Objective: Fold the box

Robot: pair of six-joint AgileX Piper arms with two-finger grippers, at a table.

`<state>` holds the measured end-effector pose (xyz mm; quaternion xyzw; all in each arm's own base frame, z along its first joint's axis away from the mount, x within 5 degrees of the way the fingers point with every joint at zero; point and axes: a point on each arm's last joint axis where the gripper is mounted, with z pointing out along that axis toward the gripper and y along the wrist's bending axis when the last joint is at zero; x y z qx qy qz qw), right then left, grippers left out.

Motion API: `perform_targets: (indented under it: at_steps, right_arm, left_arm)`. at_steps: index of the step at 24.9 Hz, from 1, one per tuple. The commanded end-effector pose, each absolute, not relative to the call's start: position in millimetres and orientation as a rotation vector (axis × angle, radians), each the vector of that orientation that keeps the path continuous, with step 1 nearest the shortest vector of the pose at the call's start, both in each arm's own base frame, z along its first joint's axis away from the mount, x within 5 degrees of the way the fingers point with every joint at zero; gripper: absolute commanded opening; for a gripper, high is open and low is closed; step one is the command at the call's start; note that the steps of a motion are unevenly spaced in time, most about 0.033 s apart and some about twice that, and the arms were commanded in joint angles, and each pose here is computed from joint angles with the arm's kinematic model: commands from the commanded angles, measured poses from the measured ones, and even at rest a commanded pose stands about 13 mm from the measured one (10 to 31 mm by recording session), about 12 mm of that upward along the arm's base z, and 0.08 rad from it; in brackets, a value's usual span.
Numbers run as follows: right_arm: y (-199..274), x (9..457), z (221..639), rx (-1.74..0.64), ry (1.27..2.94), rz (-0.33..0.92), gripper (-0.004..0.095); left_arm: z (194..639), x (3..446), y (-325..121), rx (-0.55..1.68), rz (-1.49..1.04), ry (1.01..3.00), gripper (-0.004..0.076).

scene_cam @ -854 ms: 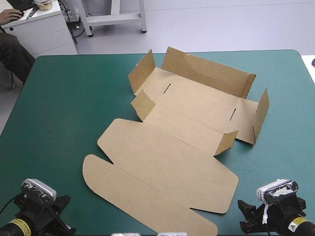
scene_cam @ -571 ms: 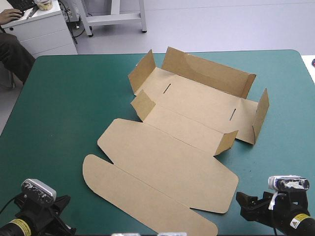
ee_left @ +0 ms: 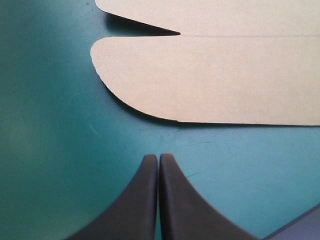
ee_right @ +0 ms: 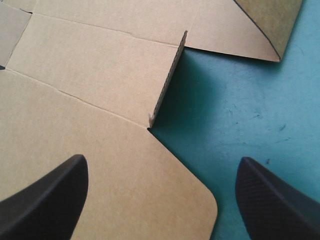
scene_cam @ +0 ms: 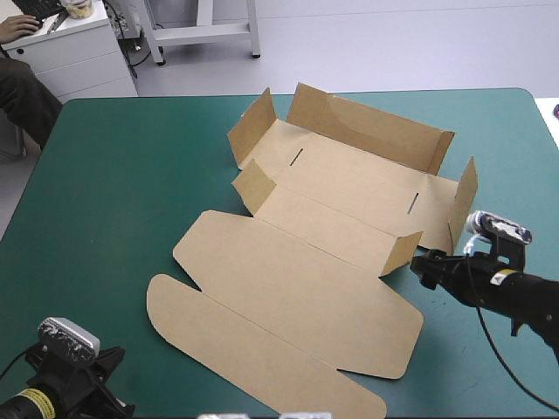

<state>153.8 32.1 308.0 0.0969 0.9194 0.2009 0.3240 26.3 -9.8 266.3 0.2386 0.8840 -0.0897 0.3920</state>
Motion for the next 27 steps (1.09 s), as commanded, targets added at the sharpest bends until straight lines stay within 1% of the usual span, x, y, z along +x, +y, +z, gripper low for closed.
perform_targets:
  at_steps: [1,4,9,12,13,14,17,22,23,27]
  right_arm:
    - [36,186,315,0.310,2.374,0.586,0.0745]
    - [39,220,305,0.345,2.435,0.602,0.0744]
    - [41,248,289,0.379,2.512,0.602,0.0741]
    - [45,264,274,0.415,2.561,0.657,0.0741]
    - [47,269,269,0.413,2.575,0.683,0.0725]
    - [48,272,264,0.399,2.585,0.696,0.0688]
    - [50,276,259,0.405,2.595,0.731,0.0427]
    - [50,277,259,0.357,2.583,0.711,0.0007]
    - [50,277,259,0.340,2.583,0.707,-0.0017]
    - [50,278,259,0.280,2.581,0.688,-0.0019]
  left_arm:
    - [277,31,-13,0.590,-0.249,2.181,-0.0010]
    - [277,31,-13,0.590,-0.249,2.181,-0.0010]
    - [277,31,-13,0.590,-0.249,2.181,-0.0010]
    - [277,31,-13,0.590,-0.249,2.181,-0.0010]
    - [277,31,-13,0.590,-0.249,2.181,-0.0010]
    - [277,31,-13,0.590,-0.249,2.181,-0.0010]
    - [277,31,-13,0.590,-0.249,2.181,-0.0010]
    - [277,31,-13,0.590,-0.249,2.181,-0.0010]
    - [277,31,-13,0.590,-0.249,2.181,-0.0010]
    - [277,31,-13,0.590,-0.249,2.181,-0.0010]
